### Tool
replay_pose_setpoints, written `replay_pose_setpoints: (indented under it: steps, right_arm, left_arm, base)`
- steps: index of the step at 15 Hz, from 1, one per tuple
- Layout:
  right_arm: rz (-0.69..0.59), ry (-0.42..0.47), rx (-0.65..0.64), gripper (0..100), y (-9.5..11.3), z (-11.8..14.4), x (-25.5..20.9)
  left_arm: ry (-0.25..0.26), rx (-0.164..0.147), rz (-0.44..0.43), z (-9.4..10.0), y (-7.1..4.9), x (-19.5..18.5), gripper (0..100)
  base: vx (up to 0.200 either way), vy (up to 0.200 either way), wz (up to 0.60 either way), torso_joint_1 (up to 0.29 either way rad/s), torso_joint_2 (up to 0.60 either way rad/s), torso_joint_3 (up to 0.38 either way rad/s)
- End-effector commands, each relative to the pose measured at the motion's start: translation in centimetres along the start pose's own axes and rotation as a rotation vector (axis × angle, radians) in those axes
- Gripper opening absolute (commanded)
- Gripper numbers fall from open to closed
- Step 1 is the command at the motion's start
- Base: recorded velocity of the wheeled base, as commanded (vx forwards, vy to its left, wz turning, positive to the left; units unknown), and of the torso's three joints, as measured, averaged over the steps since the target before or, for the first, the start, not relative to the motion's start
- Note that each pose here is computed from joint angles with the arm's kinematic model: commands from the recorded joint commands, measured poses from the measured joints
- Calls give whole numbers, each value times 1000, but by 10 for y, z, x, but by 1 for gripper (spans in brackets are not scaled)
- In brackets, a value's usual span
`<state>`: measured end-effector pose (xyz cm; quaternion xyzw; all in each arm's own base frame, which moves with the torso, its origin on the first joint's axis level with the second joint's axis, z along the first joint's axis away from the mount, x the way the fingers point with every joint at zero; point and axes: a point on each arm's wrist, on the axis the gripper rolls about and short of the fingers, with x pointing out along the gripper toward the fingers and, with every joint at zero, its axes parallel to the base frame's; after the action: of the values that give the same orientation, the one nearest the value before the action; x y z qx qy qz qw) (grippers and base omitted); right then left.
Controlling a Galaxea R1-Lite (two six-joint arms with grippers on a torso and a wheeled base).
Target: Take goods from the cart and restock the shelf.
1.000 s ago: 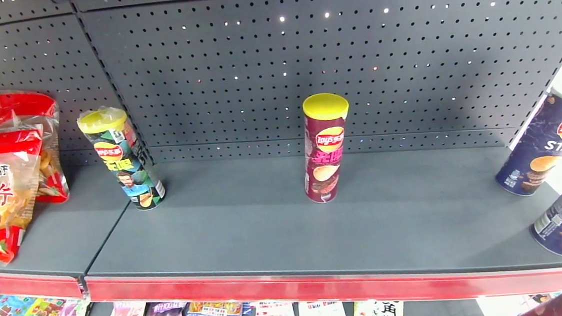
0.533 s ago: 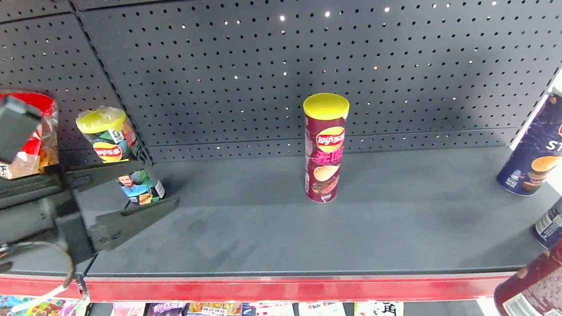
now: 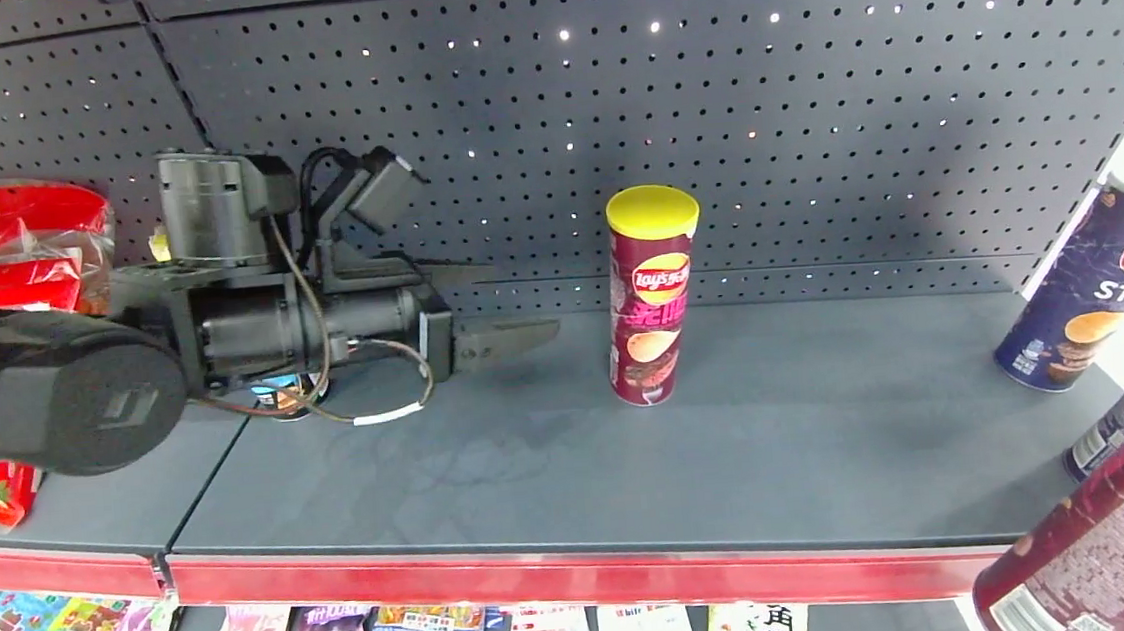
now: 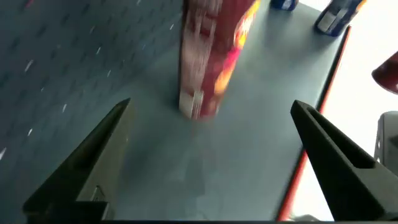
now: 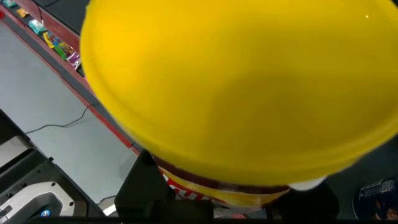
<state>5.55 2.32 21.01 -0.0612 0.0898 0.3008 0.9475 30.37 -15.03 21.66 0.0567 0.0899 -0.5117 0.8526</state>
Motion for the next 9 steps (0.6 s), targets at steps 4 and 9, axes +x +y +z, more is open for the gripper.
replay_pose_setpoints:
  steps: [4, 9]
  right_arm:
    - [1, 5, 1, 0, -1, 1, 2]
    - [2, 12, 4, 0, -2, 2, 4]
  left_arm:
    - [-6, 20, -73, -2, 10, 63, 100]
    - [-19, 45, -87, -2, 16, 88, 100]
  base:
    - [0, 0, 0, 0, 0, 0]
    - [0, 0, 0, 0, 0, 0]
